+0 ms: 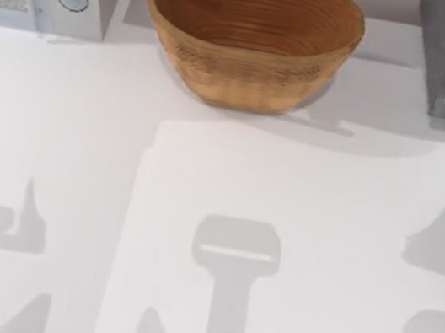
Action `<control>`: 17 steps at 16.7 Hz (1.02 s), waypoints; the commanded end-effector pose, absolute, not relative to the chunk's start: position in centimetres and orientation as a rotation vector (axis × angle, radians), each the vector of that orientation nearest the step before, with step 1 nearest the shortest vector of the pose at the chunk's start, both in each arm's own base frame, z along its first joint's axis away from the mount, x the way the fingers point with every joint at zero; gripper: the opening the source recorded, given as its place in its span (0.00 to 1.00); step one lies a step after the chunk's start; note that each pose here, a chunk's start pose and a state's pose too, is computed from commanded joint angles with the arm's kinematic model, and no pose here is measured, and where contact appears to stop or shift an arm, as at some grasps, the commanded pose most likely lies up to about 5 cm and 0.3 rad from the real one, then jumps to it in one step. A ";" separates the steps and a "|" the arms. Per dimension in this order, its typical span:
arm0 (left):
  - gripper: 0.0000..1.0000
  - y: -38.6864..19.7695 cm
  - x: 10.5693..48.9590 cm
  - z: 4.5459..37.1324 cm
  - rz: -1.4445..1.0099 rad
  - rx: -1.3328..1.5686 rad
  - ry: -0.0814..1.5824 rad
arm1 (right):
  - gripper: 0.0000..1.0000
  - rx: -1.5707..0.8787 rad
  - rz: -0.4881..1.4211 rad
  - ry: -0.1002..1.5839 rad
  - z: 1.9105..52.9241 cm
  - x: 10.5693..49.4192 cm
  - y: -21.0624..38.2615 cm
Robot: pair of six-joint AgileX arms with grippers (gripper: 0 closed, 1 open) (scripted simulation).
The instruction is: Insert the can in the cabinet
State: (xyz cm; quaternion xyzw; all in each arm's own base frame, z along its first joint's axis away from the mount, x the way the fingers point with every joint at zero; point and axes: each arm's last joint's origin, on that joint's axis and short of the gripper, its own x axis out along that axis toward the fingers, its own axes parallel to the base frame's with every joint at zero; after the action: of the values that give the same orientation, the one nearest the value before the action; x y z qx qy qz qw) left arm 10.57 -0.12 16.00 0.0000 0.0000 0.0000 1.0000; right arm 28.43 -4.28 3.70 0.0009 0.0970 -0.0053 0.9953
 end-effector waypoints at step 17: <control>1.00 -0.1 10.6 16.0 0.000 0.000 0.000 | 0.25 0.002 -0.011 0.194 3.5 29.9 -4.3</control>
State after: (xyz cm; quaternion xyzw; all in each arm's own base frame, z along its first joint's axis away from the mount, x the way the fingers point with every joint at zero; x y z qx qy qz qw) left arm 10.57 -0.12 16.00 0.0000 0.0000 0.0000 1.0000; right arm 29.88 -4.27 3.47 0.0010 0.0970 -0.0053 0.9953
